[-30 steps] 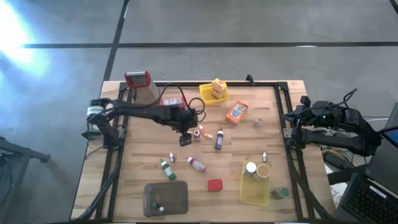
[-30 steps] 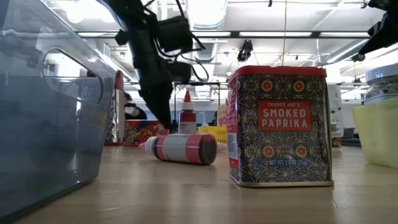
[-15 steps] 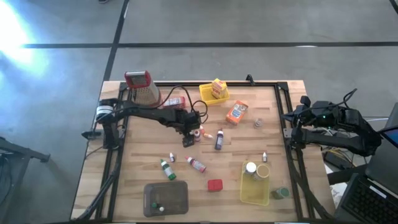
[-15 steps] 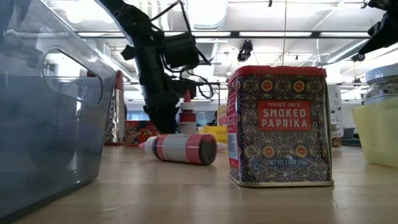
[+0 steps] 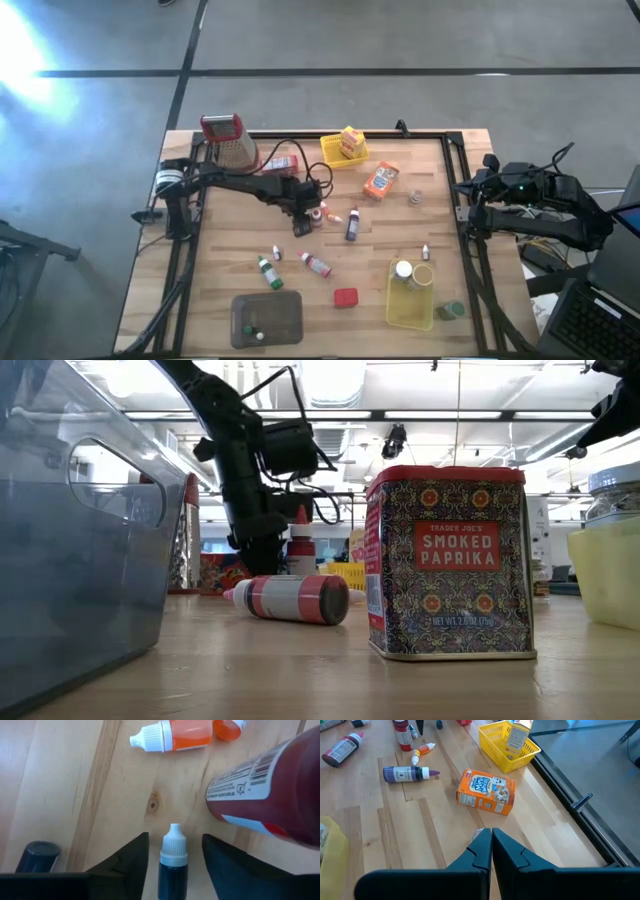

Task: Pick & Place Kitchen Items
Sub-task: Put the black food coloring bottle into the black bin

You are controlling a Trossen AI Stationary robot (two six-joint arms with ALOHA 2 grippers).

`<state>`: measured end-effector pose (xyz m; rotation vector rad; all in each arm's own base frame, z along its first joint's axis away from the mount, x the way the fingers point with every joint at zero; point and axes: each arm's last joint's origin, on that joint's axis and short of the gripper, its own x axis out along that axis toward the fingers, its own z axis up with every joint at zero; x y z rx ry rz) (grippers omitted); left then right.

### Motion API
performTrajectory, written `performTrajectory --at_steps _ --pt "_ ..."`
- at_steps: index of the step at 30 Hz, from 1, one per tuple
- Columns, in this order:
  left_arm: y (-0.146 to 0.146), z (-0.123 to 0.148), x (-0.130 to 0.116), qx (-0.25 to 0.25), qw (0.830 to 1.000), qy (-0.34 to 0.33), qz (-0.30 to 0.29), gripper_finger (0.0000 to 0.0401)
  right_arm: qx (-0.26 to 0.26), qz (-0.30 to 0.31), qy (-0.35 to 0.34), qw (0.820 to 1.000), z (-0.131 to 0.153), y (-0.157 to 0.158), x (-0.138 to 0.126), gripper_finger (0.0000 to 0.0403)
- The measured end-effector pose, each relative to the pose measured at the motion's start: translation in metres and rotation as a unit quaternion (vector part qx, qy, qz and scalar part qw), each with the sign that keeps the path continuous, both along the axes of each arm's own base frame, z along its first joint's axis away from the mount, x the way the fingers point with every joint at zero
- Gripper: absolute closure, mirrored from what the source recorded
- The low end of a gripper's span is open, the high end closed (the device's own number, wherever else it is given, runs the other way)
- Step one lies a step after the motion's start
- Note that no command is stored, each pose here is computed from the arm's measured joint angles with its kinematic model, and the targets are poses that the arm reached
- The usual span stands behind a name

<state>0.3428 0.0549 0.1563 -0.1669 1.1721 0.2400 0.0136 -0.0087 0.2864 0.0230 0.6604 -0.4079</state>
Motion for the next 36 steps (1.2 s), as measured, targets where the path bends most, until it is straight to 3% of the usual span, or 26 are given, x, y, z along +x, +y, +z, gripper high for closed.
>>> performTrajectory --at_steps 30,36 --pt "0.000 -0.002 -0.001 -0.003 1.000 -0.016 0.012 0.0318 0.000 0.000 0.000 1.000 0.000 0.000 0.000 0.0394" --pt "-0.002 0.008 -0.013 0.004 0.996 -0.086 0.019 0.0317 0.000 0.000 0.000 1.000 0.000 0.000 0.000 0.0394"
